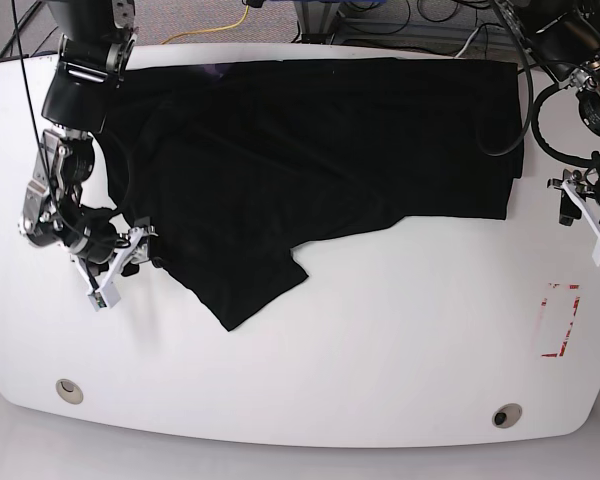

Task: Layout the t-shirt on the table in an organized manner, then fold the t-shirt properly
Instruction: 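Release the corners and move the right gripper to the shirt's middle edge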

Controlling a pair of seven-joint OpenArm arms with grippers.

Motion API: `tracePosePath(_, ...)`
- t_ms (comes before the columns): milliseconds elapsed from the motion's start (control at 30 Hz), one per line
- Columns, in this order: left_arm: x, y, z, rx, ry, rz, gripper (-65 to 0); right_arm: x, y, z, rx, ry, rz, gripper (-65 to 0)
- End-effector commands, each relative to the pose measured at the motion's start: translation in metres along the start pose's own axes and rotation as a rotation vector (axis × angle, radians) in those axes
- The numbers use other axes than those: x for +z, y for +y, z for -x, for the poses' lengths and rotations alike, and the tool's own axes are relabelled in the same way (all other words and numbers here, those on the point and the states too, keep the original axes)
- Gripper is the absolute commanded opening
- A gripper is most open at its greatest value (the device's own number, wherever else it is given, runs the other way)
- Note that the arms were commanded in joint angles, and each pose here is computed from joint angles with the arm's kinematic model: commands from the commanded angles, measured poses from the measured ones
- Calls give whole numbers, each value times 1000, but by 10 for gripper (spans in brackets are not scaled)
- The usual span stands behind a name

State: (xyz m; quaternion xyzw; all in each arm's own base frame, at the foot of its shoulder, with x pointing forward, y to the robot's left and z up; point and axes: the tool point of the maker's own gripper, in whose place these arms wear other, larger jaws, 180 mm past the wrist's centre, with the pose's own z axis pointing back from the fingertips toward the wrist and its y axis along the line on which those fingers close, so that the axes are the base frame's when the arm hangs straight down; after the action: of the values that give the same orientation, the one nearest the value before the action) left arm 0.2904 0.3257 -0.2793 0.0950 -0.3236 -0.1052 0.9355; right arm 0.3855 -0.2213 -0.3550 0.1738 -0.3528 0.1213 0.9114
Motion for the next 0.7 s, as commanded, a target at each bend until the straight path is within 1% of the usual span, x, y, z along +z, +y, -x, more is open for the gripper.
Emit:
tracePosePath(0, 5, 4, -11, -7, -40, -11, -268, -3, -7, -26, 13, -54, 3, -233)
tracePosePath(133, 5, 3, -10, -6, -39, -9, -268, -19, -4, -29, 2, -51, -22, -233)
tracePosePath(300, 4, 2, -10, -5, -39, -8, -268, -36, -6, -21, -47, -43, -46, -233)
tracePosePath(433, 4, 3, -10, -4, -39, -9, -268, -45, -4, -14, -68, -57, -58, -233)
tracePosePath(667, 4, 3, -10, -4, -39, -9, -268, -58, 2, 1, -79, -42, -76, -233)
